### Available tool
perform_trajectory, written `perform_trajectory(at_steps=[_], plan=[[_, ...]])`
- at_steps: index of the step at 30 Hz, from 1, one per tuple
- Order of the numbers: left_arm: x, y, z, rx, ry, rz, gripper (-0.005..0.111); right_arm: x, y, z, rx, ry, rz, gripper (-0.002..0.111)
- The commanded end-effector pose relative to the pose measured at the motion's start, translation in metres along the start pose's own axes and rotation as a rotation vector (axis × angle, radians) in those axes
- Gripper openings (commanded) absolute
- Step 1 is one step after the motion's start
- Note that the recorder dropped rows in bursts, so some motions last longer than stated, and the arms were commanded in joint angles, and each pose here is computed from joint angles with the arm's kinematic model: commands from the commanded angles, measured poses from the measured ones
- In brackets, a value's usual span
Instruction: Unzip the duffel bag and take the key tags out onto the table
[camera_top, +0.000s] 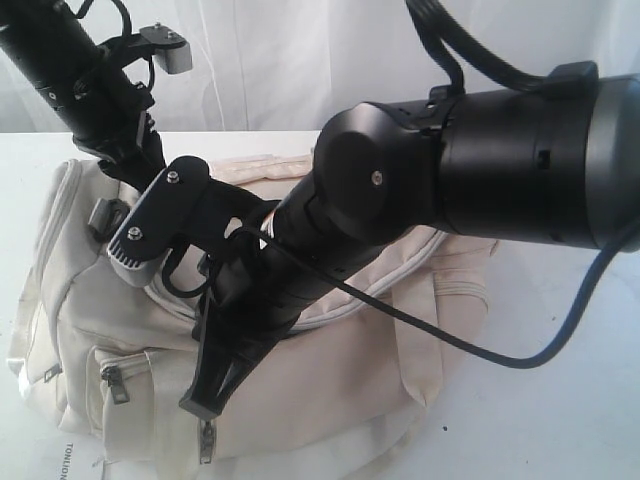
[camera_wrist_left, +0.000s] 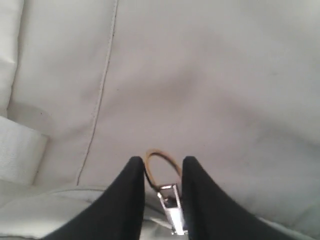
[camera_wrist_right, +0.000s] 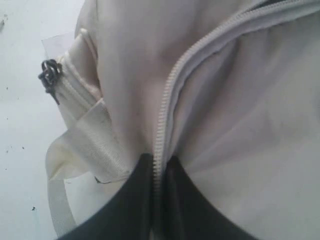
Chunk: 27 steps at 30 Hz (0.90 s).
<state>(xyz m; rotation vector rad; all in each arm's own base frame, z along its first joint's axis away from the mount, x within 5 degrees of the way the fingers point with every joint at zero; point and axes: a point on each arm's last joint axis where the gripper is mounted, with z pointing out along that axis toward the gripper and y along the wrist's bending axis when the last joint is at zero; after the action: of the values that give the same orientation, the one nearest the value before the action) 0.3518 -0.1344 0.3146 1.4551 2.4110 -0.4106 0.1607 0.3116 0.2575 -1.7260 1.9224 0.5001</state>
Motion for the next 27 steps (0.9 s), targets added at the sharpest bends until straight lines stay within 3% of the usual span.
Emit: perform_trajectory(at_steps=[1, 4, 9, 19, 27], plan=[[0.005, -0.008, -0.003, 0.071, 0.048, 0.002, 0.014, 0.009, 0.005, 0.001, -0.047, 0.075, 0.004, 0.0], [0.005, -0.008, -0.003, 0.067, 0.053, -0.017, 0.0, 0.009, 0.005, 0.001, -0.047, 0.075, 0.004, 0.0], [0.001, 0.002, -0.003, -0.042, 0.01, -0.091, 0.0, 0.009, 0.005, 0.001, -0.048, 0.077, 0.004, 0.0], [-0.006, 0.015, -0.005, -0.187, -0.08, -0.089, 0.0, 0.009, 0.005, 0.001, -0.048, 0.077, 0.004, 0.0], [-0.012, 0.033, -0.011, -0.384, -0.157, -0.111, 0.0, 0.01, 0.006, 0.001, -0.051, 0.08, 0.004, 0.0]])
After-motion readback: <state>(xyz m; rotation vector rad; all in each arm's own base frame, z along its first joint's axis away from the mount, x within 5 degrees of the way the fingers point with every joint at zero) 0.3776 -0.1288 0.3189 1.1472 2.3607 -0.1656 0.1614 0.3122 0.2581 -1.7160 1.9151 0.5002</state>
